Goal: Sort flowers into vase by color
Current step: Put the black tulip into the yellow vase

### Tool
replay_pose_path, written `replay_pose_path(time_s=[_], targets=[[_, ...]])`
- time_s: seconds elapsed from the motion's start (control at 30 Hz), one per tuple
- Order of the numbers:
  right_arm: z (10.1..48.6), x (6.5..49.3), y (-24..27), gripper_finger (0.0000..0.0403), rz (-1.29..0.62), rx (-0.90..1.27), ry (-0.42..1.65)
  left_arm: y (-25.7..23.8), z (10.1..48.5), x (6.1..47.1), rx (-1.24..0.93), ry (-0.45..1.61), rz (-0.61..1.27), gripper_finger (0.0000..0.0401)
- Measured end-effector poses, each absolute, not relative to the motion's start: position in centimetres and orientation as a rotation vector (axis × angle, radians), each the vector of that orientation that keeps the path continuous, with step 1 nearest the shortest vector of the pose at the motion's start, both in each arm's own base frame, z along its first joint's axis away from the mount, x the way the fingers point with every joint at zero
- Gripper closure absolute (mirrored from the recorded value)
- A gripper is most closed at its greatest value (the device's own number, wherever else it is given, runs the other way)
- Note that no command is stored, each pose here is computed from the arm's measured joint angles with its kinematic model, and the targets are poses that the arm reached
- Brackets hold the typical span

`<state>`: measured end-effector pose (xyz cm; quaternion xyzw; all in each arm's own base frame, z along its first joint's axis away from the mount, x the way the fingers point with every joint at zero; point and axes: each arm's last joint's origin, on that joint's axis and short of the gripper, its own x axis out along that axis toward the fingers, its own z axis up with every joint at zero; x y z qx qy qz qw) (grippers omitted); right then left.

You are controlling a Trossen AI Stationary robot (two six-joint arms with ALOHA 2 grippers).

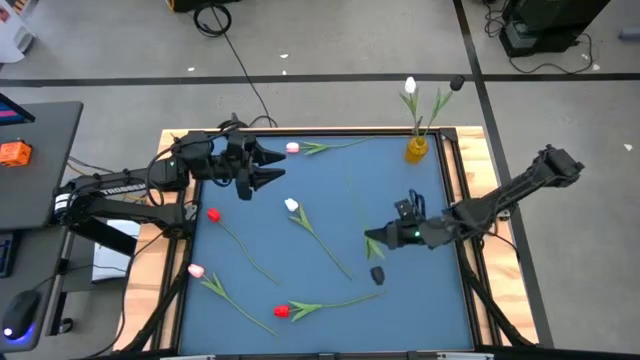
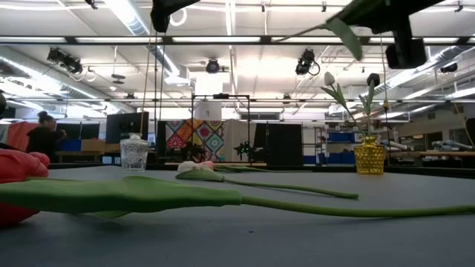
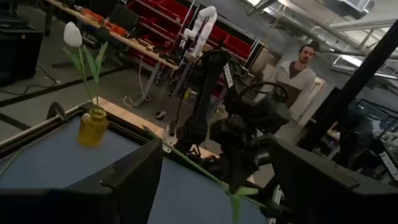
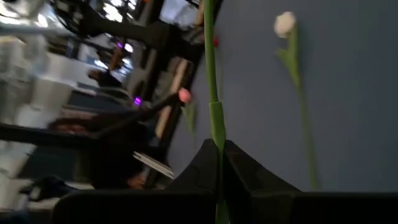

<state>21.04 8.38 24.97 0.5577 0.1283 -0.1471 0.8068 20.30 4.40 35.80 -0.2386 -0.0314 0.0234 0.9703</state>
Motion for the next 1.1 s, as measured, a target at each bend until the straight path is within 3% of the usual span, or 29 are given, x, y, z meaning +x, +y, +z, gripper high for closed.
replay_pose_path(time_s=[0.23,0.63,1.1], targets=[[26.2,19.6,6.1,0.0385,-0.201,1.114,0.391,4.6,35.1,21.3,-0.491,-0.045,0.131,0.0099],[24.9,21.3,3.3,0.0385,0.076,1.051,0.654,0.4,30.9,29.8,-0.474,0.077,-0.002,0.0099],[24.7,22.6,2.5,0.0384,0.049,1.154,0.609,-1.9,34.6,33.7,-0.083,0.227,0.021,0.0099]])
